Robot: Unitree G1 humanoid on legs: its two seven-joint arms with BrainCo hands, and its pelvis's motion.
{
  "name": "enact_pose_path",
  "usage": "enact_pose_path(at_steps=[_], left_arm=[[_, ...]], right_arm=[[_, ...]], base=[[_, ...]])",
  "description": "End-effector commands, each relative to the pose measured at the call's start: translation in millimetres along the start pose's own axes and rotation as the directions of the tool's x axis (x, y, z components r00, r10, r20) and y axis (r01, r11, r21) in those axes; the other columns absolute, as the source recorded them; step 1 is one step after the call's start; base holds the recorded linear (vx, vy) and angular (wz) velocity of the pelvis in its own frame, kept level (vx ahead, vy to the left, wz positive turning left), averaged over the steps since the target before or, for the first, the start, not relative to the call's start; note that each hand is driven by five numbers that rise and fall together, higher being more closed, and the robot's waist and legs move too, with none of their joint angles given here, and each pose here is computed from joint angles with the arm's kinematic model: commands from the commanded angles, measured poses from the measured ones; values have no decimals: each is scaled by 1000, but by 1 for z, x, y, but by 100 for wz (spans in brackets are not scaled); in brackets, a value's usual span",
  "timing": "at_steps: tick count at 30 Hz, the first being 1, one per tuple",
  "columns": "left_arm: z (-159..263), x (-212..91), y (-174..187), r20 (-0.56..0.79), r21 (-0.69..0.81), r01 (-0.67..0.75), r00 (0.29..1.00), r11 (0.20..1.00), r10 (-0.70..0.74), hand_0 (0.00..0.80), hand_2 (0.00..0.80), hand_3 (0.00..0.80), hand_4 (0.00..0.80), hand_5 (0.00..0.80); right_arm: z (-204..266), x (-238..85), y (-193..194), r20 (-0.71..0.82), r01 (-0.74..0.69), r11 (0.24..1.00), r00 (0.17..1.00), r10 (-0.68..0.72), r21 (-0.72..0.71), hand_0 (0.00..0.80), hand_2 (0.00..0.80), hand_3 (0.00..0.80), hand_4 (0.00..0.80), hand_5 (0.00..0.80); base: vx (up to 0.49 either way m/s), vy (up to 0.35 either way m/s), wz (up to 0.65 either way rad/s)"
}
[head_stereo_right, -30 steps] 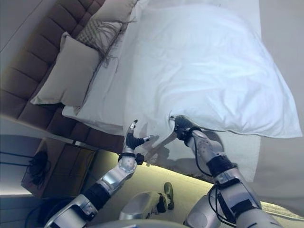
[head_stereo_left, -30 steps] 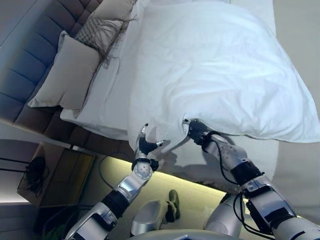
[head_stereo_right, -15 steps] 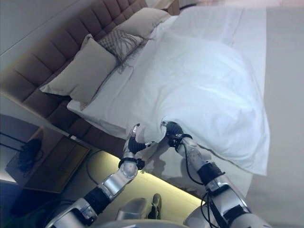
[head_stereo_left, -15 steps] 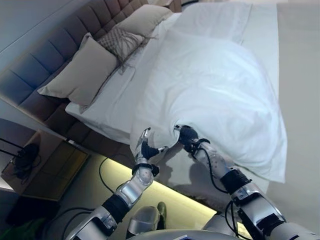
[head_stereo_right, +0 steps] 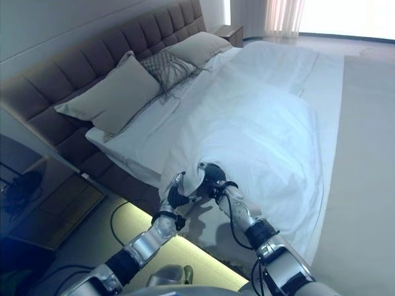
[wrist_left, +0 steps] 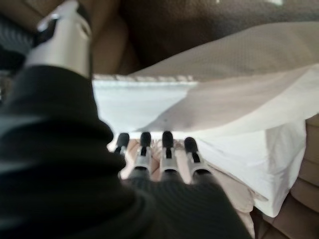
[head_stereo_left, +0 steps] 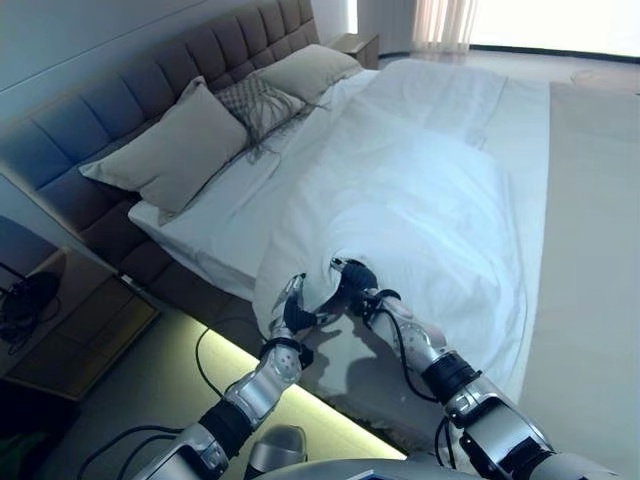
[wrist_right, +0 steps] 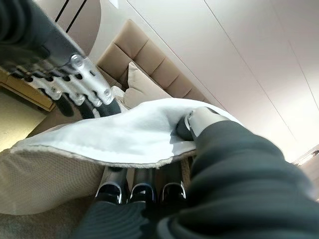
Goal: Make the bed neatly
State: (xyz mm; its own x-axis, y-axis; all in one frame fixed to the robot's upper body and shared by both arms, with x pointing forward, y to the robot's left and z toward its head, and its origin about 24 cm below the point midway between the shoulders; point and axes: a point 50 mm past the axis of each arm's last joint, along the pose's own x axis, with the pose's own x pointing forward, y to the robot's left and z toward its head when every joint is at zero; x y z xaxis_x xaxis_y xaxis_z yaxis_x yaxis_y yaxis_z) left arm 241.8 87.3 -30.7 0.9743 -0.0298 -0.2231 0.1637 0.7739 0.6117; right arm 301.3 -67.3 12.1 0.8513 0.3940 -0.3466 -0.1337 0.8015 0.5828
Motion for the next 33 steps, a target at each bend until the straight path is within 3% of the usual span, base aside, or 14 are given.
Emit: enact_pose_path(at_steps=[1, 10, 15, 20, 33], left_arm=[[29, 1, 6, 178, 110, -60, 983, 992, 39, 0, 0, 0, 0, 0], [34, 8, 26, 286, 213, -198, 949, 957, 133, 0, 0, 0, 0, 0], [41, 20, 33, 262, 211, -235, 949, 949, 177, 0, 0, 0, 0, 0], [47, 25, 39, 172, 98, -243, 959, 965, 224, 0, 0, 0, 0, 0], [63, 26, 37, 132, -94, -190, 970, 977, 202, 0, 0, 0, 0, 0]], right_arm=[[38, 11, 81, 192, -312, 947, 937, 294, 73, 800, 800, 800, 800, 800], [28, 10, 81, 199, -331, 933, 933, 300, 141, 800, 800, 800, 800, 800], [19, 12, 82, 166, -333, 927, 938, 306, 175, 800, 800, 800, 800, 800], [16, 12, 75, 101, -303, 934, 952, 289, 189, 800, 800, 800, 800, 800], [26, 1, 58, -23, -258, 963, 965, 260, 72, 800, 800, 800, 800, 800]], base=[[36, -97, 3], [42, -82, 0], [112, 12, 5], [104, 140, -1], [-7, 214, -4]])
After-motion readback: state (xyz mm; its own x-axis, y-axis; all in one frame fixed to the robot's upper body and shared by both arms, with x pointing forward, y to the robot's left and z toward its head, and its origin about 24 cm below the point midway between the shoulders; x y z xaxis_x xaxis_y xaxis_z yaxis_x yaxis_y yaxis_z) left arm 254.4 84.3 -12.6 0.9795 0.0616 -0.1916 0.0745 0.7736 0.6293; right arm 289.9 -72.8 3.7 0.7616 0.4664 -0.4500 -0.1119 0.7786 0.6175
